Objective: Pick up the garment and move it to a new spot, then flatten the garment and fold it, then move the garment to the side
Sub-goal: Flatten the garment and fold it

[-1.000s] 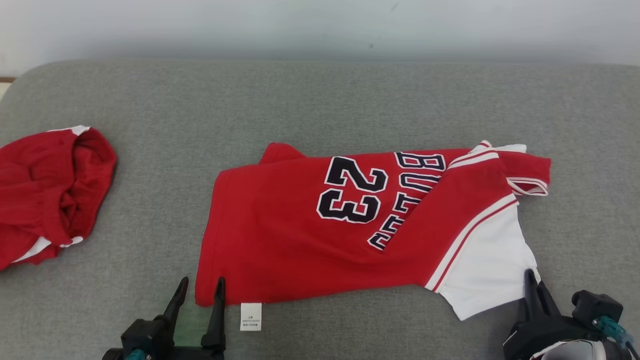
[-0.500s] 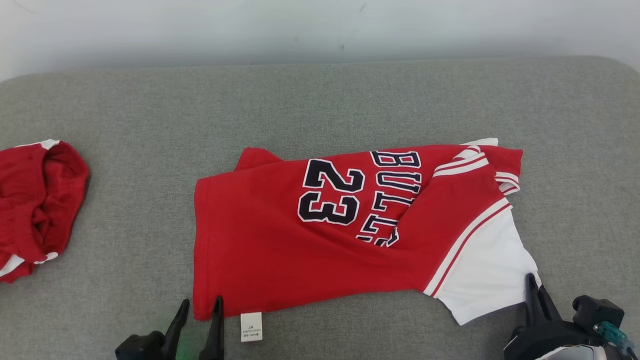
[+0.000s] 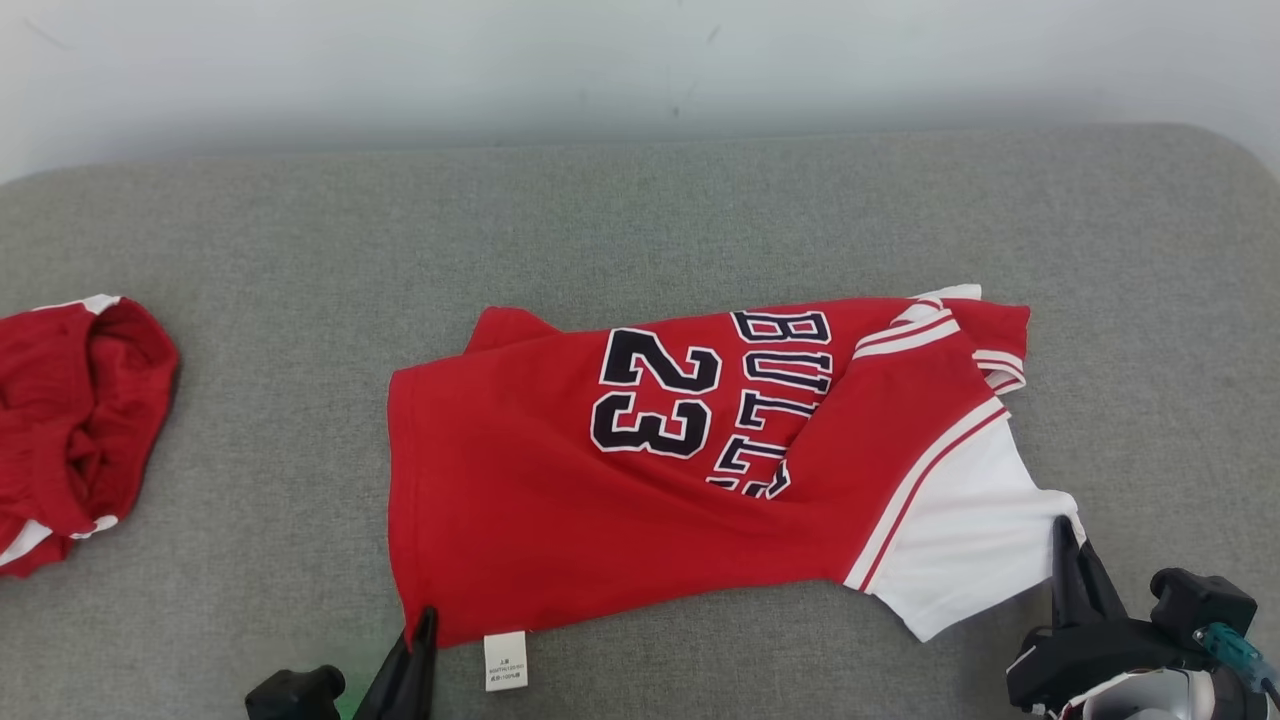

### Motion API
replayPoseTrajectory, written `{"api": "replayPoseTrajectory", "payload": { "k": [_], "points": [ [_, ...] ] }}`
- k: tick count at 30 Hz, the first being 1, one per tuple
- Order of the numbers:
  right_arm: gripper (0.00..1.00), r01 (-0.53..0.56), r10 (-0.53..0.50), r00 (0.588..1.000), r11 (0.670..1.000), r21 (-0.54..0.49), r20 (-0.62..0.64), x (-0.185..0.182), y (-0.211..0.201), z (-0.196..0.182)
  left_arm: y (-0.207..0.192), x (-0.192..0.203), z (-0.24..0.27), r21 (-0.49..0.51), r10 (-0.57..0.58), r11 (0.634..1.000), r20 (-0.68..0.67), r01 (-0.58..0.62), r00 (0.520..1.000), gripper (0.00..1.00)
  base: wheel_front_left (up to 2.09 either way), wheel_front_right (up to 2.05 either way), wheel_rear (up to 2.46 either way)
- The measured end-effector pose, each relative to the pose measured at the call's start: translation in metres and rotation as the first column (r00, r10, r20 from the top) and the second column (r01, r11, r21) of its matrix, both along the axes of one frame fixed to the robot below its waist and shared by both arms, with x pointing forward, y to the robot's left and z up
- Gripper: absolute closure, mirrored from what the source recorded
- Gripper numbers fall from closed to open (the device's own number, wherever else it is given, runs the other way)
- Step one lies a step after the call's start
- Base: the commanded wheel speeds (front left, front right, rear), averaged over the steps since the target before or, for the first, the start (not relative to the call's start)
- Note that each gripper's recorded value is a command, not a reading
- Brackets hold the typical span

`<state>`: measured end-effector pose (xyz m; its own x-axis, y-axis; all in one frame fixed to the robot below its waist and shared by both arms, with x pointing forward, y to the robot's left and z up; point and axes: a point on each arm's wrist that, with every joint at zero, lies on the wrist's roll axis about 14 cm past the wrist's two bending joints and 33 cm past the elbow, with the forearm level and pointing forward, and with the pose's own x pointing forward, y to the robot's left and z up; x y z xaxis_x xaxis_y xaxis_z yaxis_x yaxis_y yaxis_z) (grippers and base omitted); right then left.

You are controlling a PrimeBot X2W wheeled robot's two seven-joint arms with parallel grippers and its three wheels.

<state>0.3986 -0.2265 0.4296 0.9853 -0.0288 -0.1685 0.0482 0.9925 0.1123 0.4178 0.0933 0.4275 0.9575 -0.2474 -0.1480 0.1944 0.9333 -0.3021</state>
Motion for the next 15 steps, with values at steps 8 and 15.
{"api": "replayPoseTrajectory", "payload": {
  "k": [8, 15],
  "points": [
    [1.0, -0.05, 0.045, 0.981, 0.998, 0.023, 0.189, 0.02, 0.018, 0.062, 0.008, 0.02, 0.075, -0.014, 0.012, 1.0, 0.223, -0.009, 0.975, 1.0, 0.0, 0.0, 0.0],
    [1.0, -0.156, 0.178, 0.859, 0.984, -0.087, 0.48, 0.053, 0.043, 0.185, 0.024, 0.052, 0.202, 0.114, -0.036, 0.993, 0.545, -0.031, 0.838, 1.0, 0.0, 0.0, 0.0]
  ]
}}
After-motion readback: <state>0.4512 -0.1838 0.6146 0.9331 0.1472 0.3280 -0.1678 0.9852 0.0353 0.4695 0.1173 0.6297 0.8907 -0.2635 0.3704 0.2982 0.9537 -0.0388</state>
